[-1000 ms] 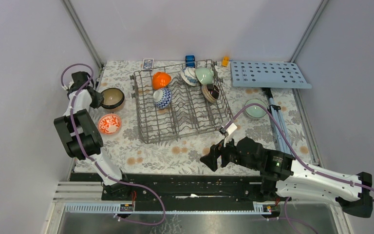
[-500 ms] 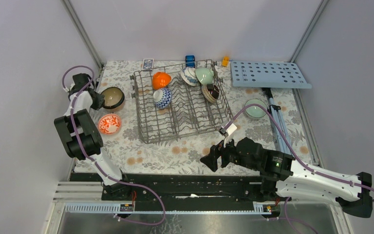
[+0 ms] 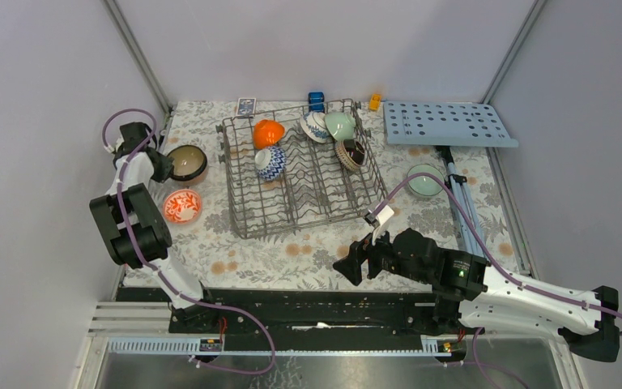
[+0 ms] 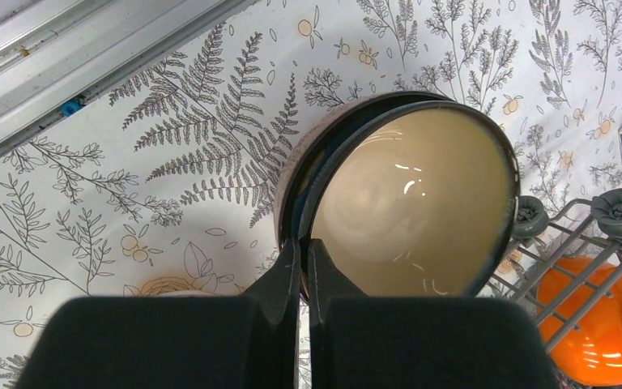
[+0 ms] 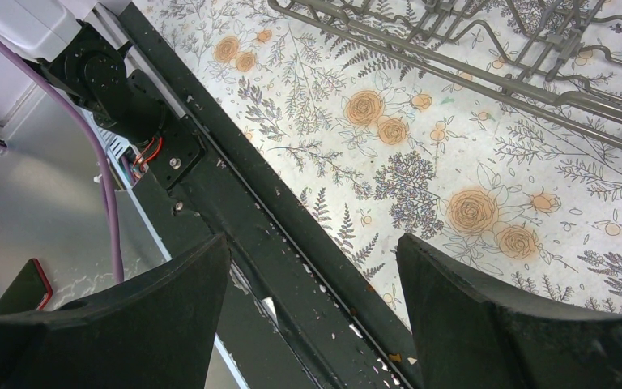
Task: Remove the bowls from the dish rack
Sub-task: Place the bowl with the bowl.
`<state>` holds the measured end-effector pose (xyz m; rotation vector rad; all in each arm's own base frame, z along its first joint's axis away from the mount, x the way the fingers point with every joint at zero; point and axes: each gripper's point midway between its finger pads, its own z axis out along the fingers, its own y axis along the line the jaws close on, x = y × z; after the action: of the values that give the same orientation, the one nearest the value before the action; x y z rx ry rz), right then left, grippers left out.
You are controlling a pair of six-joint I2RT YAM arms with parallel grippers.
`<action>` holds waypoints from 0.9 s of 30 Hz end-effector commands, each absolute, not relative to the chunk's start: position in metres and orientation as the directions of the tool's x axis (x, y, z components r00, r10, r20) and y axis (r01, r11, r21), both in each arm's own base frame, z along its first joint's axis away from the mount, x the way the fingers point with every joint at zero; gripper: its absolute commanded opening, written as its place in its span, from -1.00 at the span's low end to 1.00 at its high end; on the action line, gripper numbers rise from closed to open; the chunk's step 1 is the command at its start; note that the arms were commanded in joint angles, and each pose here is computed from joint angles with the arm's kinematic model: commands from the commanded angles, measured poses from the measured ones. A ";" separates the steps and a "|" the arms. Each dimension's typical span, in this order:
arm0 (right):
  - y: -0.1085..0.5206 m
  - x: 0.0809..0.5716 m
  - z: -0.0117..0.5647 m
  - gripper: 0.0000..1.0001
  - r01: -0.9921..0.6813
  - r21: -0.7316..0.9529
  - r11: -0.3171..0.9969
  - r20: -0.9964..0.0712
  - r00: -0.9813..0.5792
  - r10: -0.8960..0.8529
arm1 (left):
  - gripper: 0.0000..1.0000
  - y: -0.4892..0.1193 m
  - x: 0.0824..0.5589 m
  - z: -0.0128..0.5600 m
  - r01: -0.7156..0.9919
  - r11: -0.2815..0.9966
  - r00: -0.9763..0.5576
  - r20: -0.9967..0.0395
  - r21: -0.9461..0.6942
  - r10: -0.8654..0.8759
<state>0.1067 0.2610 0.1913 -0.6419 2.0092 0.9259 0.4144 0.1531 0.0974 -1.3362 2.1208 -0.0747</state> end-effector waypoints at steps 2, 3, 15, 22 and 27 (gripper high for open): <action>0.264 0.110 0.198 0.64 -0.705 0.378 0.600 -0.848 -0.524 -0.082 | -1.00 0.153 0.433 0.151 -0.724 0.509 -0.225 -0.538 -0.465 -0.812; 0.264 0.110 0.197 0.64 -0.706 0.377 0.600 -0.848 -0.524 -0.084 | -1.00 0.153 0.433 0.151 -0.724 0.509 -0.226 -0.537 -0.466 -0.813; 0.264 0.111 0.197 0.64 -0.708 0.368 0.603 -0.850 -0.519 -0.091 | -1.00 0.151 0.428 0.127 -0.743 0.507 -0.255 -0.515 -0.438 -0.818; 0.265 0.111 0.196 0.64 -0.708 0.370 0.602 -0.849 -0.521 -0.091 | -1.00 0.150 0.428 0.126 -0.741 0.509 -0.259 -0.514 -0.437 -0.818; 0.264 0.111 0.196 0.64 -0.706 0.369 0.605 -0.848 -0.522 -0.091 | -1.00 0.149 0.428 0.126 -0.740 0.510 -0.262 -0.510 -0.438 -0.819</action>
<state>0.1070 0.2618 0.1878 -0.6475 2.0199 0.9170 0.4138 0.1525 0.1002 -1.3314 2.1160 -0.0781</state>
